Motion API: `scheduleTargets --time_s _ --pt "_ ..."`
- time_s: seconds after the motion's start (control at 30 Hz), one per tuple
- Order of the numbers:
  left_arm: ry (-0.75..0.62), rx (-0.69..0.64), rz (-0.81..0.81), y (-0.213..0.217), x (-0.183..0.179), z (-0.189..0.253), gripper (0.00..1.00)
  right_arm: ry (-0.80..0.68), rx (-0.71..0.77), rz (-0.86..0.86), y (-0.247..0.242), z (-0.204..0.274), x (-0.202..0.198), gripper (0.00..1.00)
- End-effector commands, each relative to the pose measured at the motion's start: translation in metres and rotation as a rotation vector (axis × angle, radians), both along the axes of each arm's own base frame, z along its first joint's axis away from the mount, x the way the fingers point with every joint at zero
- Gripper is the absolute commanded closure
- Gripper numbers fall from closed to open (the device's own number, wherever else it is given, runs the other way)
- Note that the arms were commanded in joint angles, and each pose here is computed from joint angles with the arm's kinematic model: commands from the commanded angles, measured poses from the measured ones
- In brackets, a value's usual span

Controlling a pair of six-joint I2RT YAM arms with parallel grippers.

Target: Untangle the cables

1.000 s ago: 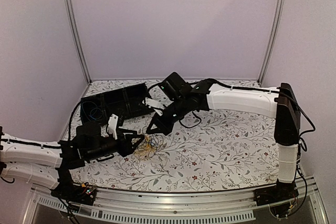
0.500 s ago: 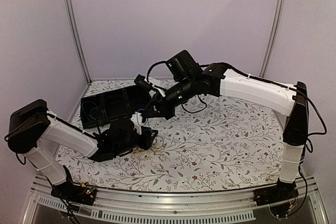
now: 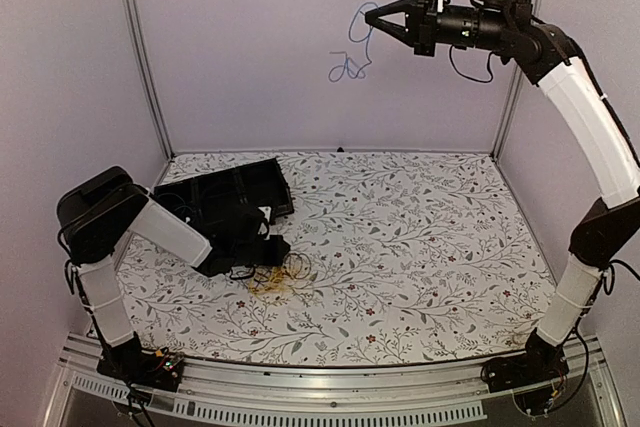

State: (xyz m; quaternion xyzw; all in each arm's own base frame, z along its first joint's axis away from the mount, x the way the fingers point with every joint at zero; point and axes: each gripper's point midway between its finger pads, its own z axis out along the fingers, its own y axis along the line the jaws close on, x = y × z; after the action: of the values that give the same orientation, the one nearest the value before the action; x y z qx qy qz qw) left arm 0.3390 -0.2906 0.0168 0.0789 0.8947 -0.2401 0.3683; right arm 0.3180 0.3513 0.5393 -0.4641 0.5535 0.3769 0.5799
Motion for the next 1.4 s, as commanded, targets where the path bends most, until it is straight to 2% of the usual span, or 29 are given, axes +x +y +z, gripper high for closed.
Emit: scheduleTargets --time_s 0.0,0.1,0.27,0.43,0.6,0.77,0.93,1.1,1.37 --pt "0.115 -0.054 -0.046 -0.008 -0.010 -0.013 0.96 -0.081 0.014 -0.040 -0.023 0.025 -0.015 1.00" --pt "0.114 -0.071 -0.069 -0.012 -0.013 -0.007 0.95 -0.040 -0.015 -0.055 -0.026 0.005 -0.007 1.00" --pt "0.000 -0.076 -0.144 -0.023 -0.033 0.032 0.73 0.062 -0.099 -0.031 -0.018 -0.059 0.001 1.00" --pt "-0.142 -0.044 -0.166 -0.023 -0.059 0.077 0.63 0.165 -0.155 0.022 -0.014 -0.121 -0.006 1.00" --pt "-0.258 -0.022 -0.128 -0.005 -0.079 0.111 0.57 0.331 -0.174 0.136 -0.008 -0.186 -0.025 1.00" --pt "-0.326 0.007 -0.077 0.014 -0.079 0.131 0.55 0.486 -0.168 0.225 -0.003 -0.238 -0.039 1.00" --pt "-0.369 0.027 -0.136 0.002 -0.076 0.142 0.55 0.556 -0.211 0.223 -0.003 -0.281 -0.039 1.00" --pt "-0.314 0.003 -0.239 -0.041 -0.069 0.135 0.57 0.534 -0.249 0.199 -0.011 -0.301 -0.043 1.00" --pt "0.009 -0.019 -0.411 -0.126 -0.065 0.068 0.61 0.482 -0.306 0.188 -0.030 -0.325 -0.065 1.00"
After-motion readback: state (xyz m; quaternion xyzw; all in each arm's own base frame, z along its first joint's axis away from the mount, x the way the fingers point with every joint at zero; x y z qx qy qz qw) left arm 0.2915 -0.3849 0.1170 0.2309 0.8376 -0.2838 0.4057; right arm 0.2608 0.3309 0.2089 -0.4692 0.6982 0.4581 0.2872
